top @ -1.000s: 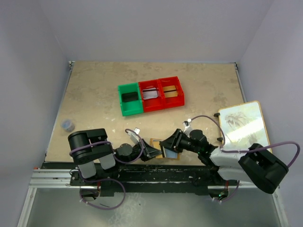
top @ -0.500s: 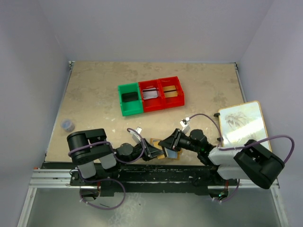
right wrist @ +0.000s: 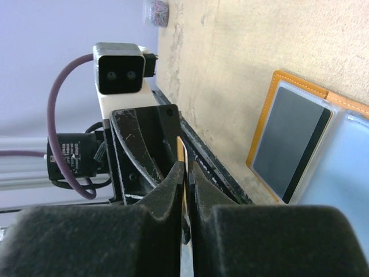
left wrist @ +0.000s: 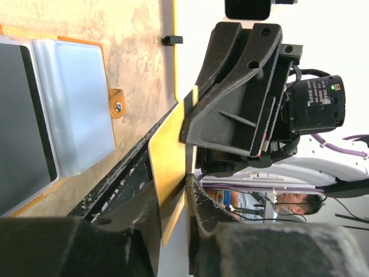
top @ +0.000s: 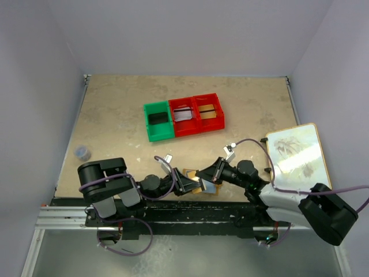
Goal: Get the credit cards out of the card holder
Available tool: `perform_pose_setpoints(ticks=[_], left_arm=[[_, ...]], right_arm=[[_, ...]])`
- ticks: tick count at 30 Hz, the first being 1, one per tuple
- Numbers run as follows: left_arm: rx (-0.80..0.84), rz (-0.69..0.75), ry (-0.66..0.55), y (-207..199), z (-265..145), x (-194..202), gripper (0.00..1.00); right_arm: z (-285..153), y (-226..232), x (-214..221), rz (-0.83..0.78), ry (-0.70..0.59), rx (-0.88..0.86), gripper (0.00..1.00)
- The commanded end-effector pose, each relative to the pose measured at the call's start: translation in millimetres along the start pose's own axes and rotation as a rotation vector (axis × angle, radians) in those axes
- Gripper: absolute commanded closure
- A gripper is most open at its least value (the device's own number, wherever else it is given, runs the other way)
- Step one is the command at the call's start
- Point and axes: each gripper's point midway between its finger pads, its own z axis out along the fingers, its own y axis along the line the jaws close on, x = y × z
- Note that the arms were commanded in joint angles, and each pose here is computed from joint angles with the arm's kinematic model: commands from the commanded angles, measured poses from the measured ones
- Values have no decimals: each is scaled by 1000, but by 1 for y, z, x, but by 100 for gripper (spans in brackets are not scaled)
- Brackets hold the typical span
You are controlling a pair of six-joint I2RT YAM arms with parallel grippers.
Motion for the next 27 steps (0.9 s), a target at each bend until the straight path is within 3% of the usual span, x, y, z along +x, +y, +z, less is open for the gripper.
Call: perform_pose_setpoints(ticks=[1,5,12,16,23,27], left_arm=[[42,33,-34,-9,-8,-6,74],[16,56,-36,-6,-9,-7,61],[-63,117,-66,0,-14,-14,56],[-153,169,-138,10,-26,-30,52],[-427,366,-319,18,-64,-79,44],[-514,430,-414,11,-86,-102,43]], right_arm=[[-3,6,-10,-18,-54,-6,100],[-5,11,-15,-40,-78,-6,100],[-10,13,-23,-78,-115,15,100],[-12,16,-45,-165,-201,88,100],[-33,30,-133,-544,-471,411,100],[-32,48,-181,-795,-533,585,100]])
